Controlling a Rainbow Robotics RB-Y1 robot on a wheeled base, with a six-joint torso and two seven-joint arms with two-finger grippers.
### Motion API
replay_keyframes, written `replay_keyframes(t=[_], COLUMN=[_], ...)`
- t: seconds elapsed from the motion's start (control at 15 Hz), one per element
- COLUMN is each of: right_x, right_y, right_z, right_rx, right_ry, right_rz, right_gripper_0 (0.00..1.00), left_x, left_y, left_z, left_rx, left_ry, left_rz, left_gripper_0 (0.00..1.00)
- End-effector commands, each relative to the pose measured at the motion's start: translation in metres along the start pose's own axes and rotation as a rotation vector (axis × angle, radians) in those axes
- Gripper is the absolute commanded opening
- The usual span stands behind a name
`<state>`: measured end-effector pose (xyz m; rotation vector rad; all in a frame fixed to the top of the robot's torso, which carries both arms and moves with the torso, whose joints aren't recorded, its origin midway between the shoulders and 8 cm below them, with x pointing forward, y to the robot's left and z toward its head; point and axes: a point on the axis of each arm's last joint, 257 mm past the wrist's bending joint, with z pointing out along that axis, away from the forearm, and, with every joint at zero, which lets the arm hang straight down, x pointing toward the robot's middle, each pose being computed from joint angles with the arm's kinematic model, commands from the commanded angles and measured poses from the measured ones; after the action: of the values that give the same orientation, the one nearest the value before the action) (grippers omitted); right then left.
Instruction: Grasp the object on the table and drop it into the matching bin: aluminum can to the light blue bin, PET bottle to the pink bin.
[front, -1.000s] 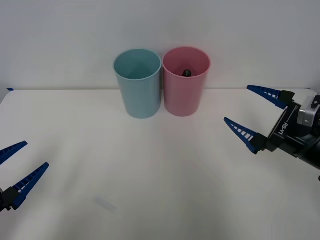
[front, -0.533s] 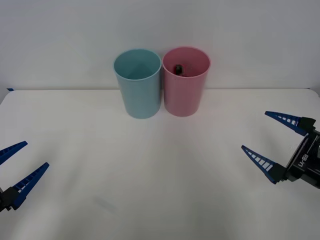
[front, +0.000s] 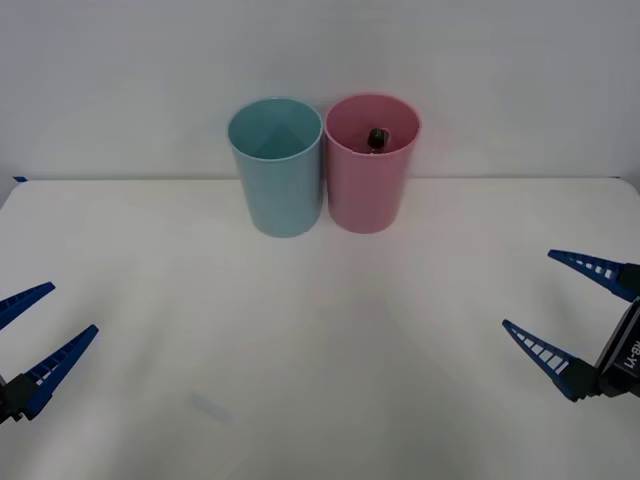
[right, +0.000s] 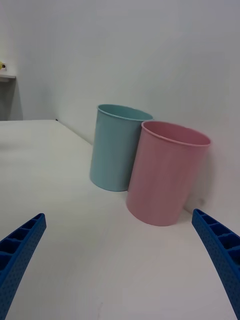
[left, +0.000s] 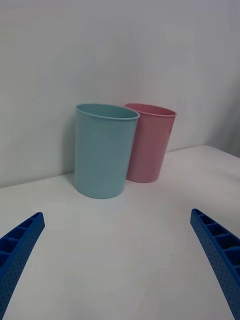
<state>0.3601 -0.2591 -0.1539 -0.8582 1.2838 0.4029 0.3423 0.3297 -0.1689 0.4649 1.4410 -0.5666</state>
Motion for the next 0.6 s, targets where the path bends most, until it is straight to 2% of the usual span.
replay_keyframes(t=[0.07,0.2,0.27,0.6], right_x=[0.001,0.001,0.002,0.008], right_y=[-0.002,-0.003,-0.003,0.005], right_z=[0.0,-0.003,-0.005,-0.015], right_rx=[0.02,0.025,0.024,0.004], right_ry=[-0.005,-0.004,0.004,0.033], right_rz=[0.001,-0.01,0.0,0.199], right_gripper_0=[1.0,1.0,1.0,1.0], left_x=[0.0,0.0,0.0,0.0], left_y=[0.0,0.0,0.0,0.0], left_z=[0.0,0.0,0.0,0.0], left_rx=[0.0,0.0,0.0,0.0], left_ry=[0.0,0.0,0.0,0.0], left_rz=[0.0,0.0,0.0,0.0], left_gripper_0=[1.0,1.0,1.0,1.0])
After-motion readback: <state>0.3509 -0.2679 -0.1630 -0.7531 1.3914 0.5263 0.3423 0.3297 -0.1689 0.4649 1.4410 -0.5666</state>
